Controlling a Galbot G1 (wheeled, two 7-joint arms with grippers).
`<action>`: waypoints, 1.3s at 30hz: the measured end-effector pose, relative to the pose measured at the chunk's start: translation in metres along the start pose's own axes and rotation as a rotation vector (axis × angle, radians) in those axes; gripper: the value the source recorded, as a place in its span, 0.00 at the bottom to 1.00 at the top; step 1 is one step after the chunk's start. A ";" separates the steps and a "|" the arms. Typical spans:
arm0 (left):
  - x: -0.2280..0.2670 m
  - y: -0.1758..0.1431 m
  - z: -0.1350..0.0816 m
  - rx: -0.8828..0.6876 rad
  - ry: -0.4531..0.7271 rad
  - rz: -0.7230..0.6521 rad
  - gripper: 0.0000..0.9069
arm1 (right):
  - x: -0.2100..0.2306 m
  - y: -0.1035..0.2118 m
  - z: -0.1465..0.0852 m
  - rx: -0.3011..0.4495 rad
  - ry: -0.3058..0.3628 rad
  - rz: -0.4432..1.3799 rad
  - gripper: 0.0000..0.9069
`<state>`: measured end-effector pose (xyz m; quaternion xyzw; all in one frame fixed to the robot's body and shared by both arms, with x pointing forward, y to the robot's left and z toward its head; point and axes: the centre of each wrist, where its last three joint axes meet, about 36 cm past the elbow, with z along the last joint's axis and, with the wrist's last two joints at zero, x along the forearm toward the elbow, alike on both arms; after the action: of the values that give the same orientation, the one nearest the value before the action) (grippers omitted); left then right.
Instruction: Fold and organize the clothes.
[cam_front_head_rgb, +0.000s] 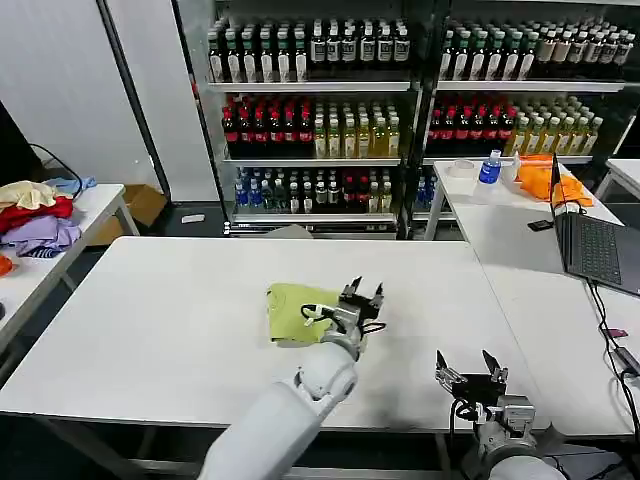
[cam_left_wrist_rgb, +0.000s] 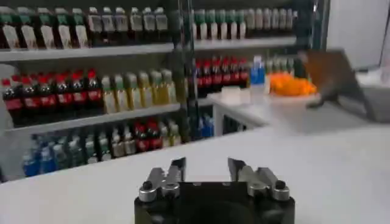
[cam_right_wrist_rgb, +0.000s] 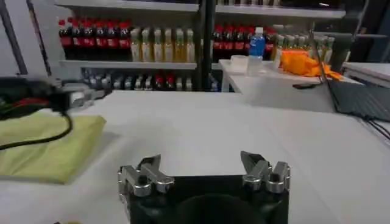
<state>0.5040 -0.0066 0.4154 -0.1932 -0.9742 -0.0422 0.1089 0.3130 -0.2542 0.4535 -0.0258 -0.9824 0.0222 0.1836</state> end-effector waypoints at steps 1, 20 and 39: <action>-0.001 -0.003 -0.001 0.015 -0.015 -0.001 1.00 | 0.001 -0.001 -0.001 0.003 -0.005 -0.001 1.00; 0.084 0.118 0.006 0.088 -0.195 -0.208 1.00 | -0.035 0.039 -0.014 -0.080 -0.079 -0.135 1.00; 0.181 0.200 0.027 0.096 -0.186 -0.414 1.00 | -0.174 0.112 -0.054 -0.337 0.139 -0.359 0.94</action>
<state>0.4121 0.2474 0.4384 0.0129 -0.9998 0.0007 0.0167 0.4989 -0.1509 0.4355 0.1173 -0.9461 -0.1767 0.2448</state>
